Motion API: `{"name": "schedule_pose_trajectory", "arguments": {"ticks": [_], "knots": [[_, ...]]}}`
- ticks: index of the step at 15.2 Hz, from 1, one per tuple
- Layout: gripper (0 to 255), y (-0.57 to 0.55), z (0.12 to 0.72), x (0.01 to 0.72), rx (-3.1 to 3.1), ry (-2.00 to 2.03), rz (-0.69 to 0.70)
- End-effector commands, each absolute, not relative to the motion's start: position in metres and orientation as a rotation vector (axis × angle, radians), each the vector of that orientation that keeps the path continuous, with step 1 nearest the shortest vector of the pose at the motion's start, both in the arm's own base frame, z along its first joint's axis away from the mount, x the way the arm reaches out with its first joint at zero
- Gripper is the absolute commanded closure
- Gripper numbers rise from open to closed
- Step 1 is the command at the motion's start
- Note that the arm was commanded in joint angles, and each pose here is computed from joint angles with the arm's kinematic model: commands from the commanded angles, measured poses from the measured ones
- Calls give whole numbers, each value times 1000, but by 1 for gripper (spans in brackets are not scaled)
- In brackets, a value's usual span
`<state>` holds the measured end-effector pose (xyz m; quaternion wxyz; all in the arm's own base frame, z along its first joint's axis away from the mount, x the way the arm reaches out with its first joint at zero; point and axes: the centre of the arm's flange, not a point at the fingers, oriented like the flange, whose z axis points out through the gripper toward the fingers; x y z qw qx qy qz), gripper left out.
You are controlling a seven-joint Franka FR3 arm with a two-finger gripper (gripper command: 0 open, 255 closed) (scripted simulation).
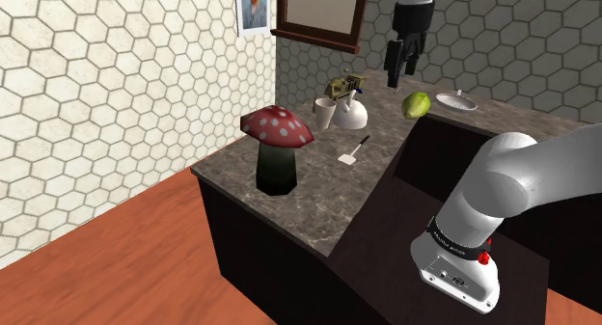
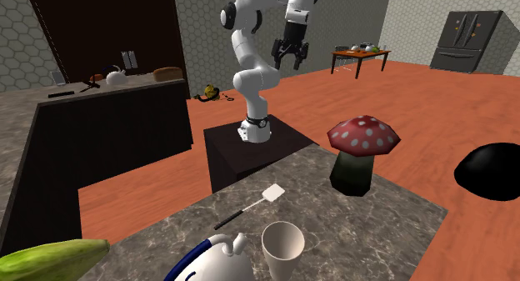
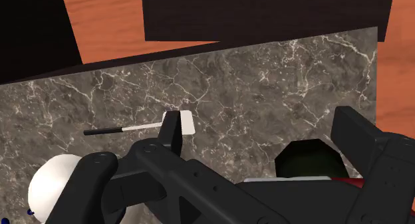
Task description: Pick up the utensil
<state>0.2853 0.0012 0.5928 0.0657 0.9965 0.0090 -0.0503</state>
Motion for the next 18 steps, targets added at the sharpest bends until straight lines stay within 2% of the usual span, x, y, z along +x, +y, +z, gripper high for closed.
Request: {"name": "schedule_pose_trajectory", "arguments": {"ticks": [1, 18], "knots": [[0, 1, 593, 285, 3006, 27, -152], [0, -88, 424, 399, 2900, -920, -55]]}}
